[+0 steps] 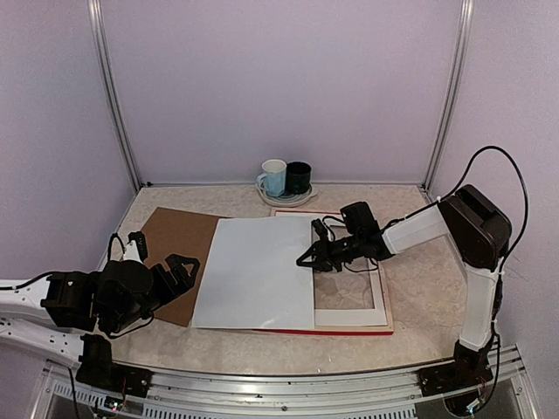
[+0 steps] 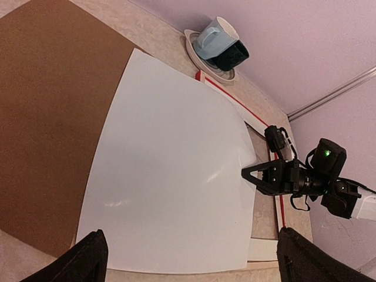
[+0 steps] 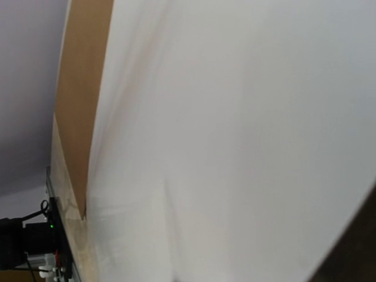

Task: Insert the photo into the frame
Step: Pass from the left arm to the right

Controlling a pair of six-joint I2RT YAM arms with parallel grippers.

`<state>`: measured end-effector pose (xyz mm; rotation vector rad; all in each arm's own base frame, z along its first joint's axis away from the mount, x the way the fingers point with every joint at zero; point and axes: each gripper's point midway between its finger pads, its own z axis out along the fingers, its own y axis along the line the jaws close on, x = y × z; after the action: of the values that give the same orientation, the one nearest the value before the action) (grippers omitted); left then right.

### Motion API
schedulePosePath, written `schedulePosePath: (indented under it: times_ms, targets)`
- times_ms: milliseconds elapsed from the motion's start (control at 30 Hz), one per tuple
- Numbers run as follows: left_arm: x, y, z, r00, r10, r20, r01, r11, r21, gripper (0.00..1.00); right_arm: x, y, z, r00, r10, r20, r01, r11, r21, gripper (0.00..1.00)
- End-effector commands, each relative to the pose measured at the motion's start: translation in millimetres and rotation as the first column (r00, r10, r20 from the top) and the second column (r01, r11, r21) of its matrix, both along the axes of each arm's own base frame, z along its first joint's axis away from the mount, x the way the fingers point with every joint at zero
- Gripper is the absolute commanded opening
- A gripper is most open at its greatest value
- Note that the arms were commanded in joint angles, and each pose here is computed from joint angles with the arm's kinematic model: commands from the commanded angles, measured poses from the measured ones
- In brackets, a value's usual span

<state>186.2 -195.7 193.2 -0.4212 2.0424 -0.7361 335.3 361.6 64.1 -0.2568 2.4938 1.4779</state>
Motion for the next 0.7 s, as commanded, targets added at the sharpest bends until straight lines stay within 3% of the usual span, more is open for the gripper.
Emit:
schedulePosePath:
  times_ms: [0, 167, 333, 667]
  targets:
    - [0.8, -4.6, 17.7, 1.000, -0.008, 0.028, 0.009, 1.000, -0.029, 0.99, 9.9, -8.8, -7.2, 1.000, -0.025, -0.011, 0.025, 0.999, -0.029, 0.09]
    - [0.9, -5.9, 17.6, 1.000, -0.011, 0.028, 0.012, 1.000, -0.028, 0.99, 17.3, -14.6, -17.1, 0.999, -0.049, -0.018, 0.048, 0.997, -0.068, 0.11]
    - [1.1, -6.3, 18.9, 0.999, -0.013, 0.031, 0.014, 1.000, -0.027, 0.99, 21.0, -12.6, -19.4, 0.998, -0.047, -0.032, 0.045, 0.997, -0.064, 0.21]
    - [1.0, -7.3, 16.7, 0.999, -0.016, 0.028, 0.017, 1.000, -0.022, 0.99, 21.3, -10.1, -15.0, 0.995, -0.074, -0.068, 0.075, 0.997, 0.015, 0.20]
